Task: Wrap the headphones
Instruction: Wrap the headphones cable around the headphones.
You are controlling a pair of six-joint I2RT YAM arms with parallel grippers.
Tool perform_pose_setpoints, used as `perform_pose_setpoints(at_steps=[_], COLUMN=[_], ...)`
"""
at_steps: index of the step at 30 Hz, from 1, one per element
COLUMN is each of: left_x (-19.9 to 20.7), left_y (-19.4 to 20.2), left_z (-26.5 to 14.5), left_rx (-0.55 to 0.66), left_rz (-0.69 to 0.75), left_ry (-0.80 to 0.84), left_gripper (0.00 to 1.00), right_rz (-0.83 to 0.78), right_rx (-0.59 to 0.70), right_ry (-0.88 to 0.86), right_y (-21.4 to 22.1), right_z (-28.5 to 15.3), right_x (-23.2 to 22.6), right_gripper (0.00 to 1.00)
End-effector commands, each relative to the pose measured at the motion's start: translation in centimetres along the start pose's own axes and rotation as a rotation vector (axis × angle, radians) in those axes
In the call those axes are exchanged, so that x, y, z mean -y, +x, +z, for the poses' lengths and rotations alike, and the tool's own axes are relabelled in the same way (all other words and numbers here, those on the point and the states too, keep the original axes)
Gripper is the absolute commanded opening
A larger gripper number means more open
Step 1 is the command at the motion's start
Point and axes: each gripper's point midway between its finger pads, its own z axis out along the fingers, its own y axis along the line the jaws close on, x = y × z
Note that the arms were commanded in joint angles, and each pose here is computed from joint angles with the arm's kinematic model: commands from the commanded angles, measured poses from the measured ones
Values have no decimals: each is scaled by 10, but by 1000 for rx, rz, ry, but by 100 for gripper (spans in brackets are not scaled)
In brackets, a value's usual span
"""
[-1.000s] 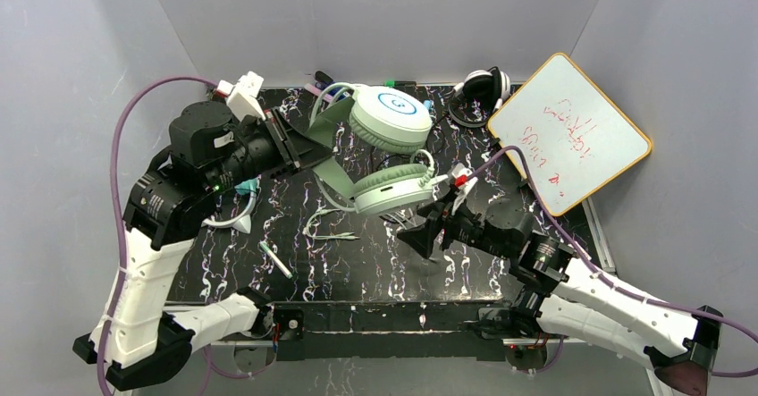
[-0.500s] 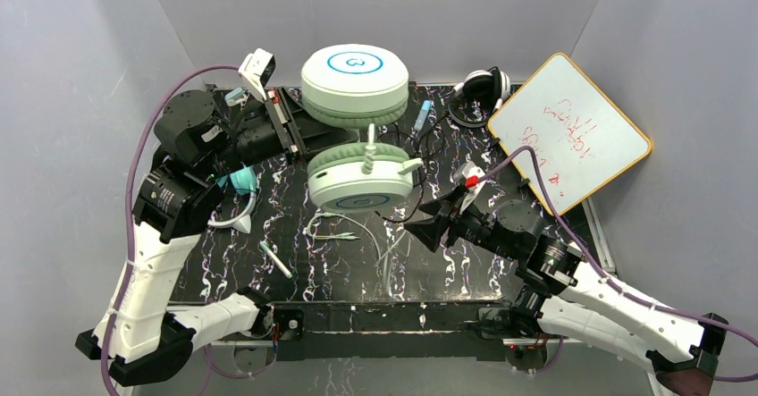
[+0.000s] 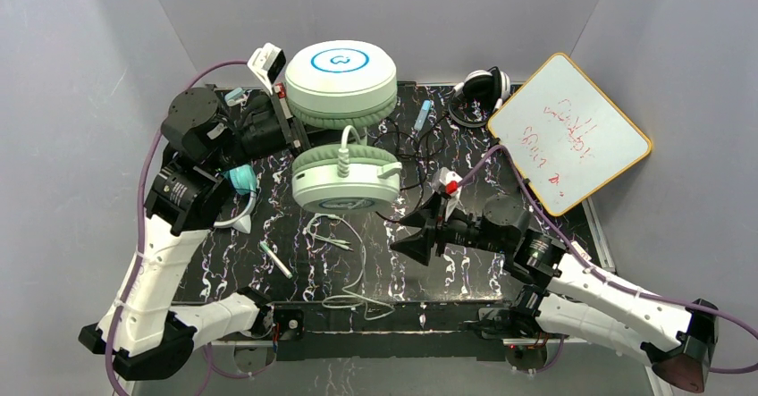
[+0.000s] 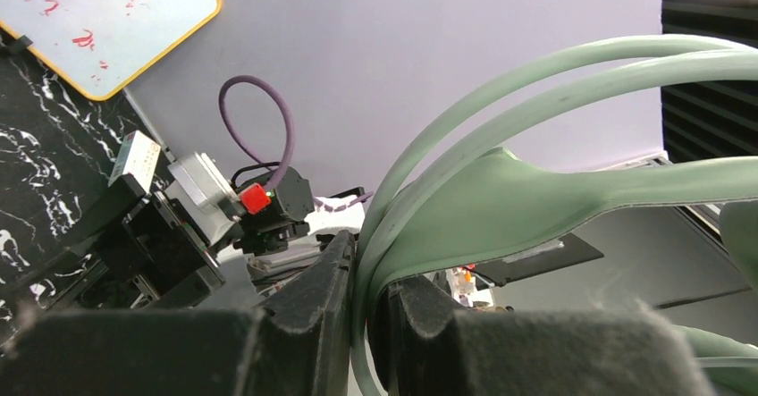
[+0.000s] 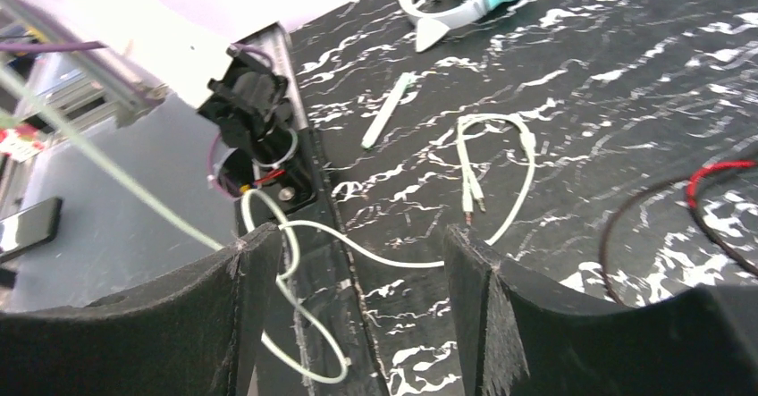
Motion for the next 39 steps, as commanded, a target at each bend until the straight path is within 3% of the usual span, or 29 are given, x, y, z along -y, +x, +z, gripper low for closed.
perform_pose_setpoints(at_steps=[1, 6, 14, 19, 29, 39], left_x=[-3, -13, -32, -41, -46, -52], left_y=[2, 1, 0, -1, -5, -9], left_z=[-1, 0, 2, 2, 6, 10], left_rx=[-5, 5, 24, 35, 35, 43], left_rz=[1, 0, -14, -18, -10, -13], left_ry=[-6, -37, -102, -129, -152, -168], left_gripper=[0, 0, 0, 0, 0, 0], right_rz=[-45, -54, -38, -8, 43, 24], right_rx=[48, 48, 54, 44, 16, 31], right_ry=[-213, -337, -367, -386, -473, -349], right_y=[-17, -17, -22, -24, 17, 40], right_z=[2, 1, 26, 51, 74, 101], right_x=[-37, -57, -55, -52, -80, -77], right_gripper=[76, 81, 86, 85, 81, 79])
